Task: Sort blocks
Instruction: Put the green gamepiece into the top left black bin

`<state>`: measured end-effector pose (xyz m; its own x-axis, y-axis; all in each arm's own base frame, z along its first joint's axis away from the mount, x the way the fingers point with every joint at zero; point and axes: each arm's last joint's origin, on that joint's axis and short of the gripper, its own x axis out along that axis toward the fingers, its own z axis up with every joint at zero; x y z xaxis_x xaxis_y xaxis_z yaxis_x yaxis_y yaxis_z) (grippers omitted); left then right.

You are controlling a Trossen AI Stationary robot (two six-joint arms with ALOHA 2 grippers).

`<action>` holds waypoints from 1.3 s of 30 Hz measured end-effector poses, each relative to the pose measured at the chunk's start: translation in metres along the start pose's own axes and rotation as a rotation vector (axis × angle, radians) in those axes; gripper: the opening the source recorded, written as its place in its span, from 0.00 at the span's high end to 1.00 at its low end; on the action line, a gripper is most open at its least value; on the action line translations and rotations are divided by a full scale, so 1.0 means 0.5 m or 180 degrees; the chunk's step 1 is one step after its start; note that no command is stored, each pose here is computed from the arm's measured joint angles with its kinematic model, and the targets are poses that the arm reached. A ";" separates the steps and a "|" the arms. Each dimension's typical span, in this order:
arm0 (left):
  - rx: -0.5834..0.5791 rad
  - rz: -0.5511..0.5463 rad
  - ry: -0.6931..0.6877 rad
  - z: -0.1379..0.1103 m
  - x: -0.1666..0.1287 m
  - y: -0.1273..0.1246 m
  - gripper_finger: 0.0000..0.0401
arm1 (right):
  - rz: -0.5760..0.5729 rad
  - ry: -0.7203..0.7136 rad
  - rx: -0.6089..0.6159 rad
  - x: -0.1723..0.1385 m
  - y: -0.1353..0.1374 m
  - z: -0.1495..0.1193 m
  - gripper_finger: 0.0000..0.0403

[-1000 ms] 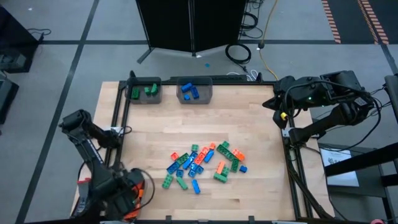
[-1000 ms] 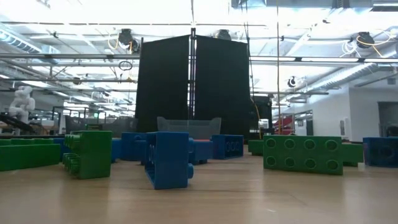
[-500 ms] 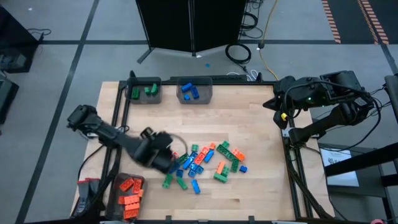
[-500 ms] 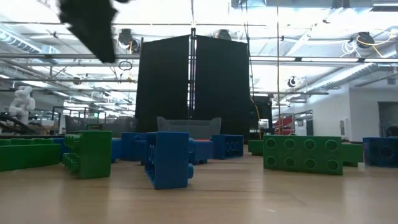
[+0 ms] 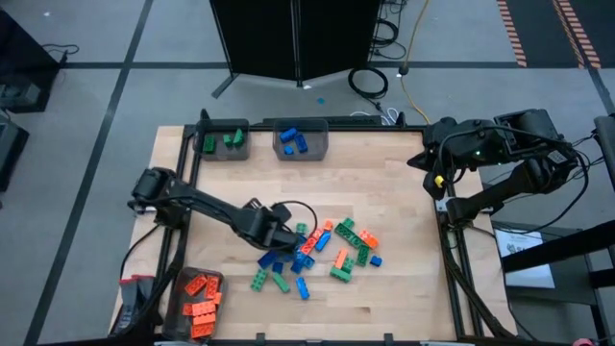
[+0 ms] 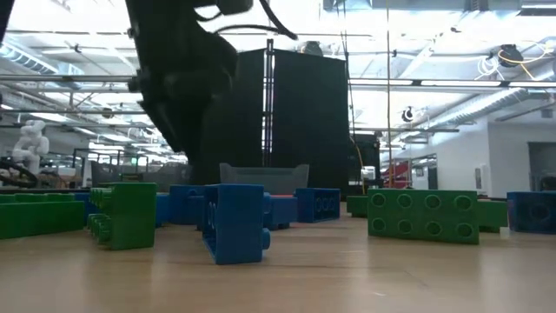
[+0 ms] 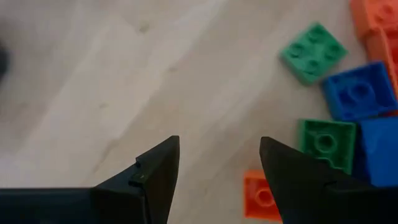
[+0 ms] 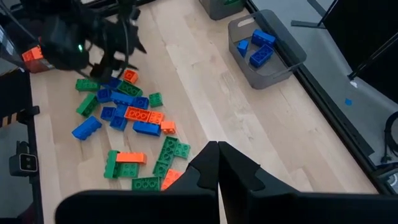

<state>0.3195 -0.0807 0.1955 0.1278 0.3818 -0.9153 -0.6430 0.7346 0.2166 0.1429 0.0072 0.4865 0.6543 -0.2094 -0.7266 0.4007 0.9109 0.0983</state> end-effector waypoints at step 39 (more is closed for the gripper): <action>-0.1652 -0.0812 -0.0179 0.061 0.111 -0.056 0.44 | 0.0002 -0.0004 -0.0068 -0.001 -0.001 -0.001 1.00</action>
<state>0.3676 -0.0627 0.1490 0.3582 0.2686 -0.8942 -0.8708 0.4414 -0.2163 0.1421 0.0071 0.4867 0.6553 -0.2092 -0.7258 0.3865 0.9184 0.0842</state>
